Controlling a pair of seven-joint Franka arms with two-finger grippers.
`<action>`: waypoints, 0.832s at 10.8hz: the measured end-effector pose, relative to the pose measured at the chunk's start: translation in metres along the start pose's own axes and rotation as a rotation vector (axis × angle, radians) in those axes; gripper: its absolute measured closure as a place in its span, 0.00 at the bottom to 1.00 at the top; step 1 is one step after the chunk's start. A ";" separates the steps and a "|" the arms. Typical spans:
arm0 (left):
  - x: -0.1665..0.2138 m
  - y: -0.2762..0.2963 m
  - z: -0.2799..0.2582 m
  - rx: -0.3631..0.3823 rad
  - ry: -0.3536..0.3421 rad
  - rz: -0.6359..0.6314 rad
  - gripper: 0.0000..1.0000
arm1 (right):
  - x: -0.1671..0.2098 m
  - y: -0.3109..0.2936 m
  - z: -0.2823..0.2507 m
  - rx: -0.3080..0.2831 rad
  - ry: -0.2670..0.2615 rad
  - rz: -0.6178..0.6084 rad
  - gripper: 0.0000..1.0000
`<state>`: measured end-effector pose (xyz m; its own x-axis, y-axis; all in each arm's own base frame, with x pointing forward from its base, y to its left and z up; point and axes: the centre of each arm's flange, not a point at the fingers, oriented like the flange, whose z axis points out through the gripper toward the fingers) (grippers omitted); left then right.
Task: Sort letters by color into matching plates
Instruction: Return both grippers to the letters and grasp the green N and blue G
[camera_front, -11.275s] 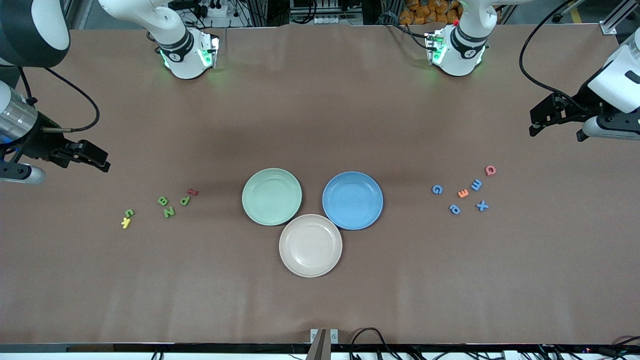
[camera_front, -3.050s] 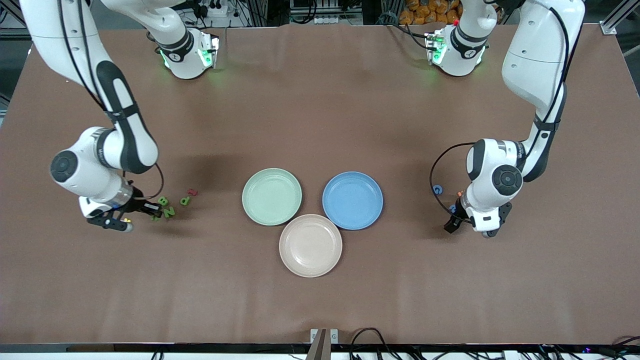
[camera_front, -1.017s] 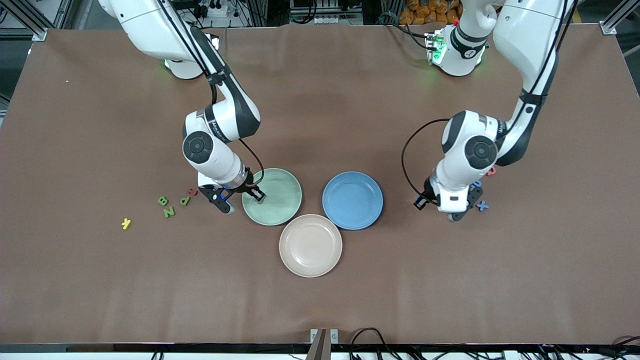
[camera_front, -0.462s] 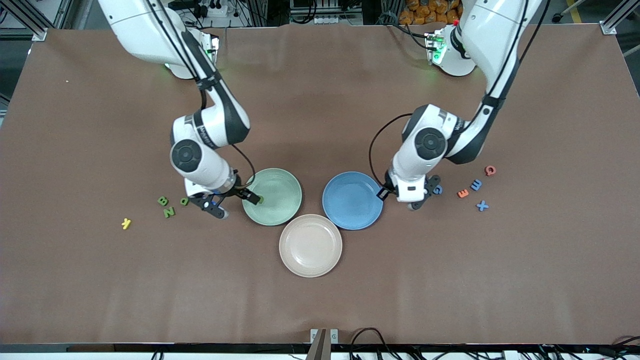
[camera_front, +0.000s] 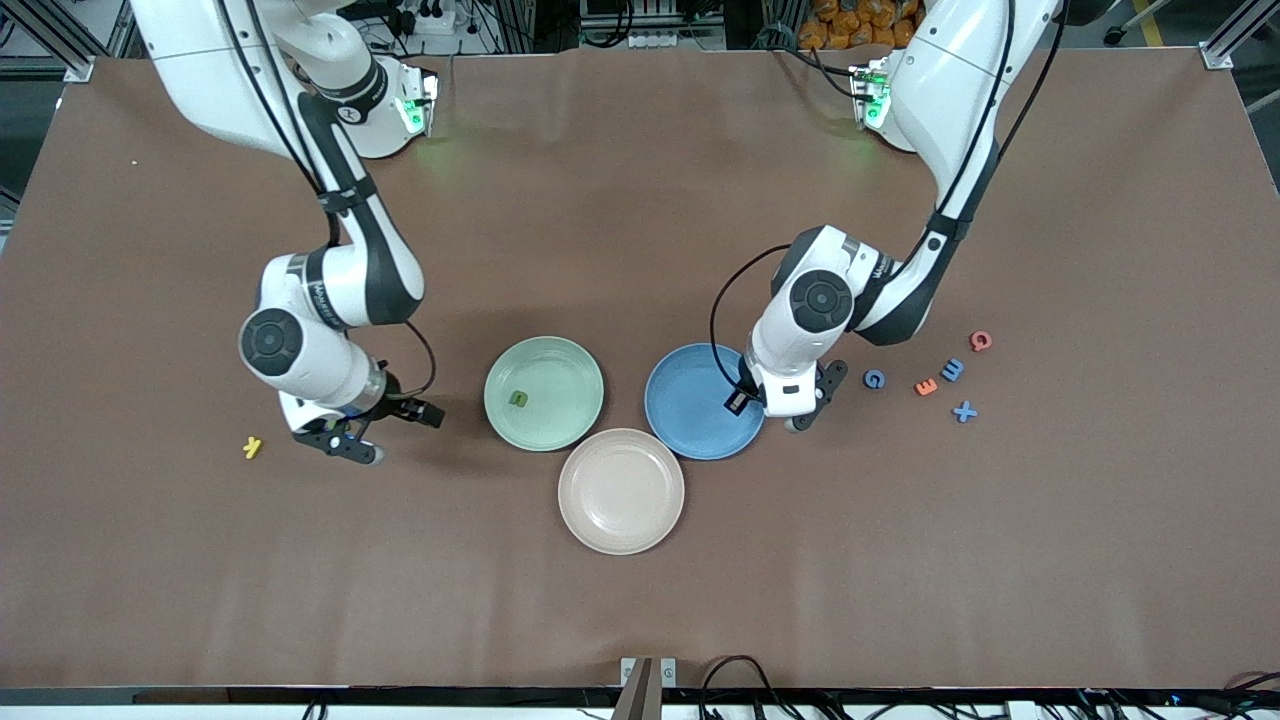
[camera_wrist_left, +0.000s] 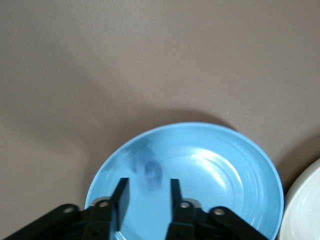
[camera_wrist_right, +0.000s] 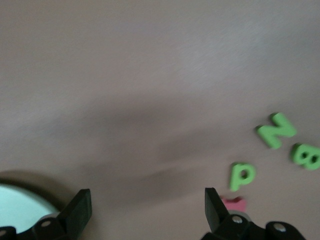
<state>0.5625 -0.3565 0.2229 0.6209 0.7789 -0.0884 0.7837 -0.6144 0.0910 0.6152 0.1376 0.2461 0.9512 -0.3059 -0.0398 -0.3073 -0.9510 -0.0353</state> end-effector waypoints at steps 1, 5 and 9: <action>0.004 0.001 -0.001 -0.004 0.004 -0.001 0.46 | 0.010 0.019 0.000 -0.012 0.005 -0.004 0.00; 0.017 0.002 -0.005 -0.011 0.018 0.049 0.00 | 0.039 0.082 0.006 -0.068 0.006 -0.128 0.00; 0.020 0.009 -0.017 -0.064 0.032 0.055 0.00 | 0.044 0.087 0.016 -0.096 0.023 -0.543 0.00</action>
<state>0.5821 -0.3446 0.2390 0.6613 0.7484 -0.0502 0.7452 -0.6479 0.1582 0.6299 0.0418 0.2255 0.9731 0.2295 -0.0191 0.2301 -0.9721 0.0463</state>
